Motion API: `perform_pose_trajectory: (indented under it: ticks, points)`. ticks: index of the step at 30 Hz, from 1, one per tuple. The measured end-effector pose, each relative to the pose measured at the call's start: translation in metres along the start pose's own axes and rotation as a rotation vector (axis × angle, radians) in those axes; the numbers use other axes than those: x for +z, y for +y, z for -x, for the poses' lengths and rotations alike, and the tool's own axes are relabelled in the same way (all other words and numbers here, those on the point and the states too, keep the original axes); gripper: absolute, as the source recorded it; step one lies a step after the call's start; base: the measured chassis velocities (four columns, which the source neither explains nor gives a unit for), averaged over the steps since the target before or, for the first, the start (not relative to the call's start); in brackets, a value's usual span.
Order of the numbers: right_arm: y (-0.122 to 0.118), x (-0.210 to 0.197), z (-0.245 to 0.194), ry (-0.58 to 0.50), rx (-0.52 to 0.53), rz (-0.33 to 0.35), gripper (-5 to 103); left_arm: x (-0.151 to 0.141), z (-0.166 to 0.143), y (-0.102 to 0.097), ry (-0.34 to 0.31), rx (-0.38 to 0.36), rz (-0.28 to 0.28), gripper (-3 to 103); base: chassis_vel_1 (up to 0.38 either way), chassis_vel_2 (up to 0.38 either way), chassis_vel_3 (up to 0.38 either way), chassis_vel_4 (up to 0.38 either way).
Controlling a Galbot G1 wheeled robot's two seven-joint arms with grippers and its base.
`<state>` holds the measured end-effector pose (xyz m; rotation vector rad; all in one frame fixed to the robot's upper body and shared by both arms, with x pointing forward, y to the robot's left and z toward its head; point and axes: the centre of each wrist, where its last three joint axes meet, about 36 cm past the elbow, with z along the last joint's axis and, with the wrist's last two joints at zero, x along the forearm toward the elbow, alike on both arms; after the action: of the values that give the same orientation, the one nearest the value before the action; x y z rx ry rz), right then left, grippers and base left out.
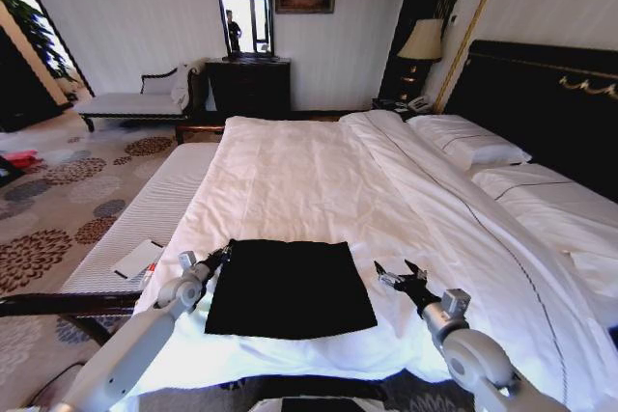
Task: Fold the clothes on the bed.
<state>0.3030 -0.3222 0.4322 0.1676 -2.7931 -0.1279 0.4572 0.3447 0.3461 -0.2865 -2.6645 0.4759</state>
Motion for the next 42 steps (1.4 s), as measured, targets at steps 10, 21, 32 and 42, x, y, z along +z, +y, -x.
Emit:
perform_pose_trajectory:
  ticks: [10, 21, 32, 42]
  points:
    - [-0.011, -0.040, 0.061, 0.048, -0.092, 0.071, 100, 0.000, -0.012, -0.002, -0.016, -0.007, 0.039, 2, 0.000, 0.000, 0.000, 0.000]
    - [-0.016, -0.062, 0.131, 0.133, -0.181, 0.049, 100, 0.003, -0.016, -0.011, -0.019, 0.001, 0.048, 2, 0.000, 0.000, 0.000, 0.000]
    - [-0.006, -0.052, 0.165, 0.236, -0.232, 0.037, 100, 0.009, -0.022, -0.015, -0.008, 0.013, 0.081, 2, 0.000, 0.000, 0.000, 0.000]
    - [-0.013, -0.031, 0.186, 0.261, -0.193, -0.009, 100, 0.011, -0.025, -0.016, -0.004, 0.014, 0.084, 2, 0.000, 0.000, 0.000, 0.000]
